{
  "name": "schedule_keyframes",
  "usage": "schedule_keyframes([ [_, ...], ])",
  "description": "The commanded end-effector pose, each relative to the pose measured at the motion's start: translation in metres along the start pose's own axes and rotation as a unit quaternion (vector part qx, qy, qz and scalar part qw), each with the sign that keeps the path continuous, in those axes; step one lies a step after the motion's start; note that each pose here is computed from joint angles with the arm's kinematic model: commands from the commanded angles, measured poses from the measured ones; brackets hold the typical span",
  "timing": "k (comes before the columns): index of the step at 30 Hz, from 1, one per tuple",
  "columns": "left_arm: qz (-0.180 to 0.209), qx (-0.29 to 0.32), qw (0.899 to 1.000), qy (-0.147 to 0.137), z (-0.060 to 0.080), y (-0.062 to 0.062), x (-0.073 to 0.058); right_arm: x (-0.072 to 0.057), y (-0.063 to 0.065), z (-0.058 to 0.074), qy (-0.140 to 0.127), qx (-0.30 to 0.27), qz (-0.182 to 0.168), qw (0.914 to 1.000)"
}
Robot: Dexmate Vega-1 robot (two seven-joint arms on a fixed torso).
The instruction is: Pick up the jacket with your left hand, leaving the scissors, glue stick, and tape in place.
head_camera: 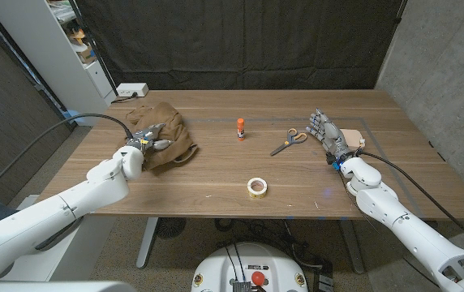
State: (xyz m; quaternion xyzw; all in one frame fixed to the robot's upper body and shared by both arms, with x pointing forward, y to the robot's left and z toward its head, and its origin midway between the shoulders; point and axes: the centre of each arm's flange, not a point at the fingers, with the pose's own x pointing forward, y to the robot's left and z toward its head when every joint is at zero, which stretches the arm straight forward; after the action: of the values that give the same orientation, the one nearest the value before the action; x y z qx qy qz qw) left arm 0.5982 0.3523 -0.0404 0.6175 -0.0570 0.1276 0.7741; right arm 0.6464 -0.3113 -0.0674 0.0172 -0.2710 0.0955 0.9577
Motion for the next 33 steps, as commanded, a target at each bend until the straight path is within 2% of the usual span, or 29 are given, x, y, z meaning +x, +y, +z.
schedule_keyframes([
  [1,-0.039,-0.013,0.999,0.021,0.000,-0.015,-0.001,-0.002,0.001,0.000,-0.002,0.003,0.001,1.0000],
  [10,-0.040,-0.033,0.998,0.020,0.001,-0.020,0.000,0.000,0.005,0.003,-0.004,0.006,0.002,1.0000],
  [14,-0.026,-0.052,0.998,0.019,0.004,-0.024,0.001,0.001,0.007,0.003,-0.005,0.007,0.003,1.0000],
  [24,0.048,-0.123,0.991,0.024,0.012,-0.023,-0.007,0.004,0.012,0.006,-0.009,0.009,0.004,0.9999],
  [28,0.054,-0.160,0.985,0.017,0.016,-0.023,-0.008,0.004,0.013,0.007,-0.012,0.011,0.006,0.9999],
  [33,0.053,-0.174,0.983,0.007,0.020,-0.020,-0.010,0.005,0.015,0.011,-0.017,0.013,0.007,0.9998],
])
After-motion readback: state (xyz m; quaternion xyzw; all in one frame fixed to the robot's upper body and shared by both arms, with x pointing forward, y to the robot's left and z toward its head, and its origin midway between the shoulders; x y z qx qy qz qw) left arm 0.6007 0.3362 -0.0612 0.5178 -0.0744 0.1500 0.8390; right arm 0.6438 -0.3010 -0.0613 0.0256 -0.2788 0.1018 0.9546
